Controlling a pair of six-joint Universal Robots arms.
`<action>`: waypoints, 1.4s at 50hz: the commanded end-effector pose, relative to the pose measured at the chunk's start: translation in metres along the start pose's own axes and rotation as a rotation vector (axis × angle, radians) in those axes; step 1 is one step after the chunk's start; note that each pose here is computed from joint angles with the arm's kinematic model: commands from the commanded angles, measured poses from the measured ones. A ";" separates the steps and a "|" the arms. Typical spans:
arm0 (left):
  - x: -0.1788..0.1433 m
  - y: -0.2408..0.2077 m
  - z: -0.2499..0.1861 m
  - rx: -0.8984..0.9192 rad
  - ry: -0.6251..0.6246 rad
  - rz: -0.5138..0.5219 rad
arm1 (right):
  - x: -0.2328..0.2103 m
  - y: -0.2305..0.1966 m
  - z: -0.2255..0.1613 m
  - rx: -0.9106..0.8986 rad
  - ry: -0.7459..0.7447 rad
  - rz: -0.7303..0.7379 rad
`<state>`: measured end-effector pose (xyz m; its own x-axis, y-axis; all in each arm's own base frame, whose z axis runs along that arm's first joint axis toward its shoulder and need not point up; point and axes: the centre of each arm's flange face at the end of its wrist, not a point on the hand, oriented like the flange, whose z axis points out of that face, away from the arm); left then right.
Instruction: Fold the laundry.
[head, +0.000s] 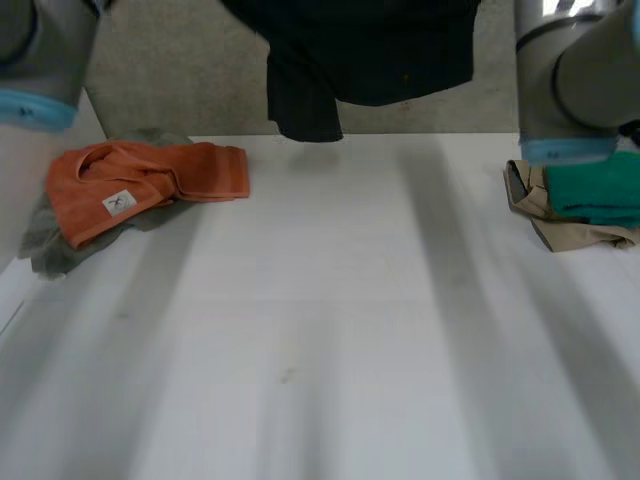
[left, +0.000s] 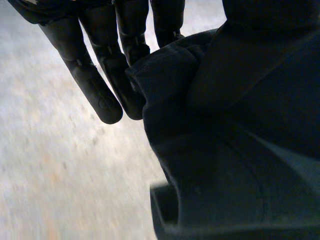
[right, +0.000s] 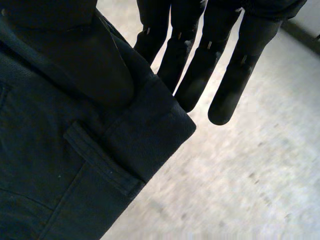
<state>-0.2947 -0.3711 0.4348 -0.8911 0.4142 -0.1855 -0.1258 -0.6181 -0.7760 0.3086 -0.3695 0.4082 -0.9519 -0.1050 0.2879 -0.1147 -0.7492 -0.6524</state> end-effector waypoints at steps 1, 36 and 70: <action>0.014 0.079 -0.040 -0.250 0.049 0.019 | -0.020 0.063 -0.044 -0.263 -0.108 -0.025; 0.075 0.159 -0.220 -0.958 0.392 0.198 | -0.039 0.122 -0.244 -0.960 -0.449 0.001; 0.096 0.184 -0.230 -1.034 0.391 0.324 | -0.031 0.119 -0.240 -0.963 -0.429 -0.006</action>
<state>-0.2997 -0.2940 0.1285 -0.5955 0.6384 -0.4878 0.6551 0.0344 -0.7547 0.2587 -0.2993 0.1467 -0.7881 -0.4768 0.3893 -0.4763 0.0717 -0.8764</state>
